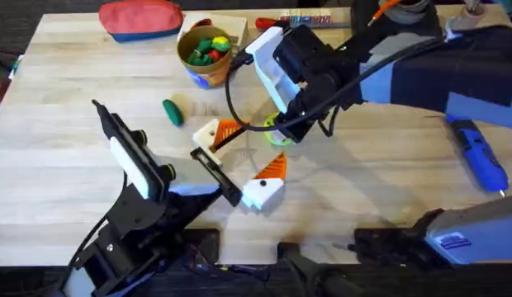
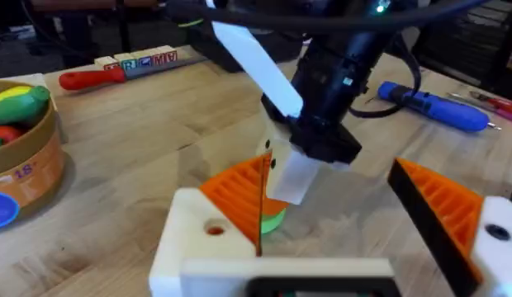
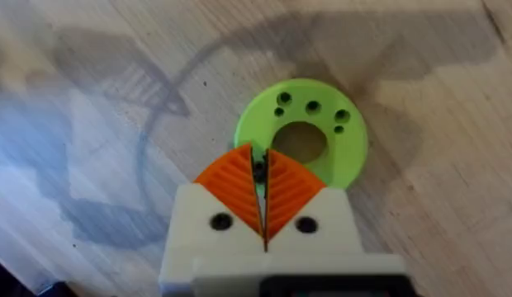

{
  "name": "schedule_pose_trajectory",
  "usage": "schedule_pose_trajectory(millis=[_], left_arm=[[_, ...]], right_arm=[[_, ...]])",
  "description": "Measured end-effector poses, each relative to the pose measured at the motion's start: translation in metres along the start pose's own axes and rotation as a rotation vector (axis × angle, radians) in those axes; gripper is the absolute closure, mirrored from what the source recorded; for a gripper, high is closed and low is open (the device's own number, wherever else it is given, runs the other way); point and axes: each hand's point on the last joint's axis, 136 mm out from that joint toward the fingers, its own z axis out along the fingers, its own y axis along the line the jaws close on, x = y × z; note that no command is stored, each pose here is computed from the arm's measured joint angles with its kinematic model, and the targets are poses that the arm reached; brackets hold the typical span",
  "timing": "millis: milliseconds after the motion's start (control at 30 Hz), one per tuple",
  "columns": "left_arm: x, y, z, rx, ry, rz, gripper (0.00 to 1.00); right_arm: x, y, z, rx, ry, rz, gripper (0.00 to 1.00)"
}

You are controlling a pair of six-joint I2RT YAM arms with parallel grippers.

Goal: Pick up the gripper from the table and insert it into the empty holder that is missing its gripper. Then pick up a screw, insert it into the mounting hole, and use the screwdriver to tighten it. Finally, clean up the table by picking up the vegetable and placing it into the bucket.

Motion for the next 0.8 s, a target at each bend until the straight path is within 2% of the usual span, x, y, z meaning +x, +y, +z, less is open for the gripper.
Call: schedule_pose_trajectory(millis=[167,300,567,800], left_arm=[[0.0,0.0,0.0,0.0,0.0,0.0,0.014],[0.0,0.0,0.0,-0.002,0.0,0.0,0.014],[0.0,0.0,0.0,-0.001,0.0,0.0,0.014],[0.0,-0.004,0.0,0.023,0.001,0.0,0.014]], right_arm=[[0.0,0.0,-0.001,0.001,-0.002,0.0,0.998],[-0.006,-0.003,-0.015,0.012,-0.045,0.012,0.998],[-0.019,-0.027,-0.078,0.077,-0.224,0.086,0.998],[-0.049,-0.027,-0.147,0.119,-0.494,0.114,0.998]])
